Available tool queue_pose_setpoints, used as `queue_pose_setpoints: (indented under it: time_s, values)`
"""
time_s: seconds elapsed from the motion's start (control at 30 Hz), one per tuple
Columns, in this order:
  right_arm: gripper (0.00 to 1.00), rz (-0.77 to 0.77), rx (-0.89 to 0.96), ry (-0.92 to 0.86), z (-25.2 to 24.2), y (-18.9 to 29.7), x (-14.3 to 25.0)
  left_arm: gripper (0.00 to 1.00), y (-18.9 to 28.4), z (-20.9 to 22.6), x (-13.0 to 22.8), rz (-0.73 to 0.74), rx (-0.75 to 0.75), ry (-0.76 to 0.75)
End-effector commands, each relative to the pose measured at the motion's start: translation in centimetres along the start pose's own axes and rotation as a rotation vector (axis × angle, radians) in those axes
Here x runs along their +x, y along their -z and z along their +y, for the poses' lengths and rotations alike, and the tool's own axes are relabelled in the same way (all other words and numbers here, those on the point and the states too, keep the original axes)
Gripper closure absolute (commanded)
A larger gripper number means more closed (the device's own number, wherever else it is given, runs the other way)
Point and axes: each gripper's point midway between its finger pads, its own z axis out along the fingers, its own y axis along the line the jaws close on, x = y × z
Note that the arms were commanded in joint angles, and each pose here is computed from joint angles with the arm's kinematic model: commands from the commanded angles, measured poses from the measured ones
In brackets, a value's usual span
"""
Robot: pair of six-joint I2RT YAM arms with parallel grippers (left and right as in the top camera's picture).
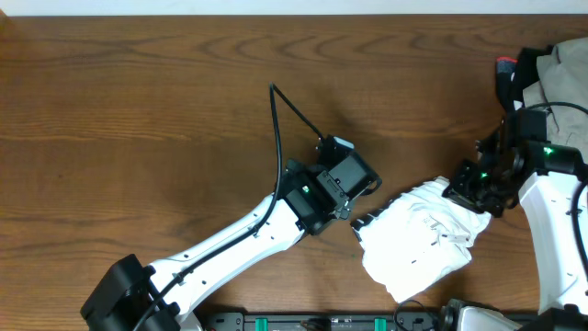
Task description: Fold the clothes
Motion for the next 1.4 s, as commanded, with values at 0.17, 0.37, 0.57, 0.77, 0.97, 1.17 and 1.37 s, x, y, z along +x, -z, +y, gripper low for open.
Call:
queue_pose_setpoints:
  time_s: [0.17, 0.37, 0.57, 0.77, 0.97, 1.17, 1.37]
  values:
    - [0.96, 0.163, -0.105, 0.041, 0.5, -5.0, 5.0, 0.04, 0.5, 0.3, -0.3, -0.014, 0.003, 0.023]
    - [0.99, 0.24, -0.073, -0.074, -1.4, -8.3, 8.3, 0.04, 0.5, 0.3, -0.2, -0.012, 0.002, 0.022]
    - [0.99, 0.223, 0.123, -0.182, -4.5, -7.9, 8.5, 0.04, 0.5, 0.4, -0.2, -0.01, 0.001, 0.021]
    - [0.99, 0.179, 0.345, -0.26, -8.0, -6.6, 8.4, 0.04, 0.5, 0.4, -0.2, -0.01, 0.001, 0.021]
    - [0.99, 0.155, 0.437, -0.303, -9.4, -6.0, 8.5, 0.04, 0.5, 0.4, -0.2, -0.01, 0.001, 0.021]
    - [0.99, 0.153, 0.395, -0.305, -8.3, -5.6, 7.9, 0.04, 0.5, 0.4, -0.2, -0.01, 0.001, 0.021]
    - [0.95, 0.077, 0.441, -0.286, -7.7, -2.2, 5.3, 0.03, 0.5, 0.4, -0.2, -0.01, 0.001, 0.021]
